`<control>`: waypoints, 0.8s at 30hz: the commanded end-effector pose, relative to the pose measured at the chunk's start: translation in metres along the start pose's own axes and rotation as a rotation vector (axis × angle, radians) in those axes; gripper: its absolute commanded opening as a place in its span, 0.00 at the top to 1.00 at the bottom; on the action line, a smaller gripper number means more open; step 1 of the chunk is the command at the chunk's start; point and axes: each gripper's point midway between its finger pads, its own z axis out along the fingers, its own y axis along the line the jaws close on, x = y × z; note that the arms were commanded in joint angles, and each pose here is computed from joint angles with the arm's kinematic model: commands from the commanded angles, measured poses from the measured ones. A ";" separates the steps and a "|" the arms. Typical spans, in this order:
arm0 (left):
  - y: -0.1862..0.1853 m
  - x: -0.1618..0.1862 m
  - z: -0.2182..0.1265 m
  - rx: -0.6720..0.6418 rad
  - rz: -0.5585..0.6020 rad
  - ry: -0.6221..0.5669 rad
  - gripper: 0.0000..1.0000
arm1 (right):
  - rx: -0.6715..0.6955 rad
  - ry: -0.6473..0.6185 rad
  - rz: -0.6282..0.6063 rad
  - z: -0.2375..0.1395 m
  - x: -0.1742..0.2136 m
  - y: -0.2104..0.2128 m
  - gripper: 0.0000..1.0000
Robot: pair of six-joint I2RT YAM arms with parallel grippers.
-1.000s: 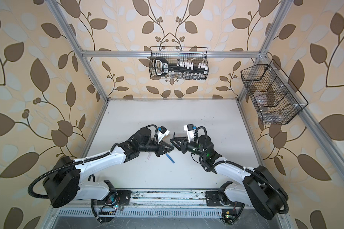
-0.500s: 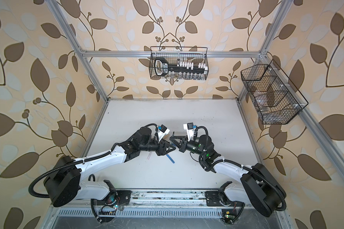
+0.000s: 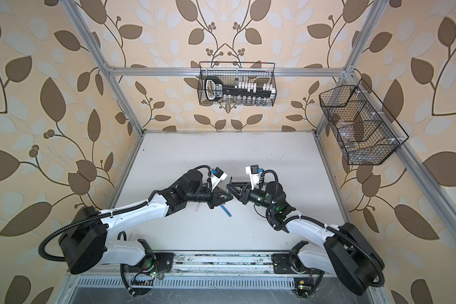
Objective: Insert the pens into the pen caps
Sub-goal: 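Open the right gripper and withdraw it from the green pen, then move the right gripper over the pink cap while the left holds the pen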
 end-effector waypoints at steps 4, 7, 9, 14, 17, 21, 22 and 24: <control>0.028 -0.010 -0.025 -0.242 0.108 -0.002 1.00 | 0.529 0.246 -0.155 -0.047 -0.012 -0.063 0.55; 0.028 -0.008 -0.029 -0.250 0.130 -0.012 1.00 | 0.639 0.404 -0.166 -0.057 -0.020 -0.085 0.55; 0.031 -0.005 -0.029 -0.263 0.137 -0.008 1.00 | 0.682 0.509 -0.188 -0.055 -0.020 -0.096 0.53; 0.031 0.002 -0.026 -0.249 0.144 -0.001 1.00 | 0.745 0.737 -0.240 -0.035 -0.006 -0.127 0.50; 0.027 0.001 -0.025 -0.230 0.145 -0.003 1.00 | 0.735 0.831 -0.266 -0.021 0.006 -0.138 0.45; 0.020 0.001 -0.027 -0.218 0.153 -0.019 1.00 | 0.725 0.939 -0.312 -0.001 0.023 -0.151 0.44; 0.019 0.000 -0.029 -0.215 0.154 -0.022 1.00 | 0.730 0.954 -0.320 0.003 0.026 -0.156 0.44; 0.015 -0.001 -0.031 -0.207 0.157 -0.037 1.00 | 0.729 0.983 -0.327 0.011 0.033 -0.165 0.44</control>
